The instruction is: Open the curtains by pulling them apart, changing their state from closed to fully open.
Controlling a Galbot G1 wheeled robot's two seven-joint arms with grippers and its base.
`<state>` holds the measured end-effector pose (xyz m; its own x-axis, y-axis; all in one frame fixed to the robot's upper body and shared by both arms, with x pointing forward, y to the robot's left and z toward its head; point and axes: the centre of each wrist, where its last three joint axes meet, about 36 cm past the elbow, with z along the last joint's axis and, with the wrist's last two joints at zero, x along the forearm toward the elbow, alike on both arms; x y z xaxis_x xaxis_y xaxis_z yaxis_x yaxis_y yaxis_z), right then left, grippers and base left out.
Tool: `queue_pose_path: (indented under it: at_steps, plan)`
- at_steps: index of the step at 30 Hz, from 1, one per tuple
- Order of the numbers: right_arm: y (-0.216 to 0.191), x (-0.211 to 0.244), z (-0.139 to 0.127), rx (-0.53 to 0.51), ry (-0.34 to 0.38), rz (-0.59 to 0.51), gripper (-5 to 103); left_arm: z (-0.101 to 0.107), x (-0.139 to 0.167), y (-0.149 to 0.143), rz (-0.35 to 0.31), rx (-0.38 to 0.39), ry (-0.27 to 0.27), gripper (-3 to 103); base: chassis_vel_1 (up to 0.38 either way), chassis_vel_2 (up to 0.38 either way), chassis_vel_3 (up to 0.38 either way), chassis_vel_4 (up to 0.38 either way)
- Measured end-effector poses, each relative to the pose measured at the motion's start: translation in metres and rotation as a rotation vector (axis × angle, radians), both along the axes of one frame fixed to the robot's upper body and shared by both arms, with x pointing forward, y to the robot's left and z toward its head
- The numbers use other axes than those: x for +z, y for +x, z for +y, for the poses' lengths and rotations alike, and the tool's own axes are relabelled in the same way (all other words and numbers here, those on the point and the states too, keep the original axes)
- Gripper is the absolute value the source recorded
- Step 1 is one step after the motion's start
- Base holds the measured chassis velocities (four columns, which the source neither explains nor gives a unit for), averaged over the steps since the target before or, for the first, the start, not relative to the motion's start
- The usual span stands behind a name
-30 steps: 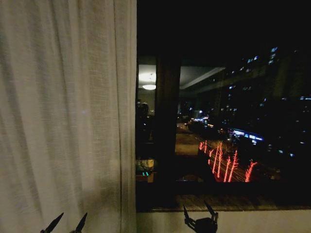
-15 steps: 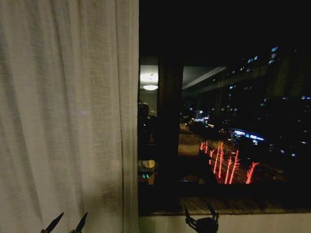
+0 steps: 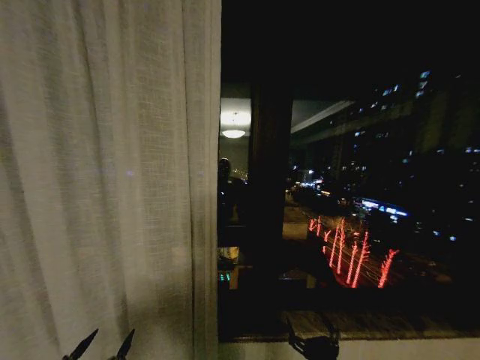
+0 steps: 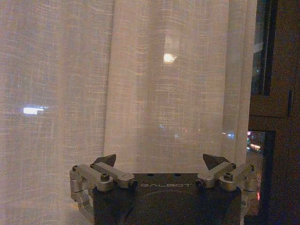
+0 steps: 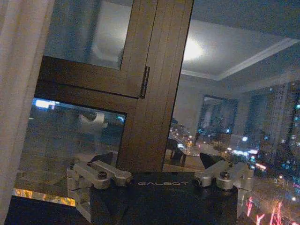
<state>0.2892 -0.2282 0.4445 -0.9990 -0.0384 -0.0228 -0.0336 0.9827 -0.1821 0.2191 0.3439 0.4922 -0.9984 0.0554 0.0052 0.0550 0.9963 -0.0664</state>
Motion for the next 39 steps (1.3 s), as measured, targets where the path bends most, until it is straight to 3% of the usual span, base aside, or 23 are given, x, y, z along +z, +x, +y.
queue_pose_path:
  at_steps: [20,27,34,39]
  plan:
    - [0.001,-0.002,0.003,-0.009,0.012,-0.026,100,0.001,-0.003,0.002,-0.008,0.001,-0.006,100,-0.042,0.008,0.041,-0.004]
    - [0.001,-0.002,0.003,-0.02,0.011,-0.038,100,0.008,-0.026,0.038,-0.015,0.004,-0.016,100,-0.009,0.004,0.008,-0.005]
    - [-0.002,0.002,0.0,-0.031,-0.003,-0.05,100,-0.001,-0.025,0.064,-0.013,-0.165,0.01,100,0.0,0.0,0.0,0.0]
    - [-0.005,0.002,0.0,-0.029,-0.015,-0.061,100,-0.012,-0.032,0.08,0.017,-0.2,0.003,100,0.0,0.0,0.0,0.0]
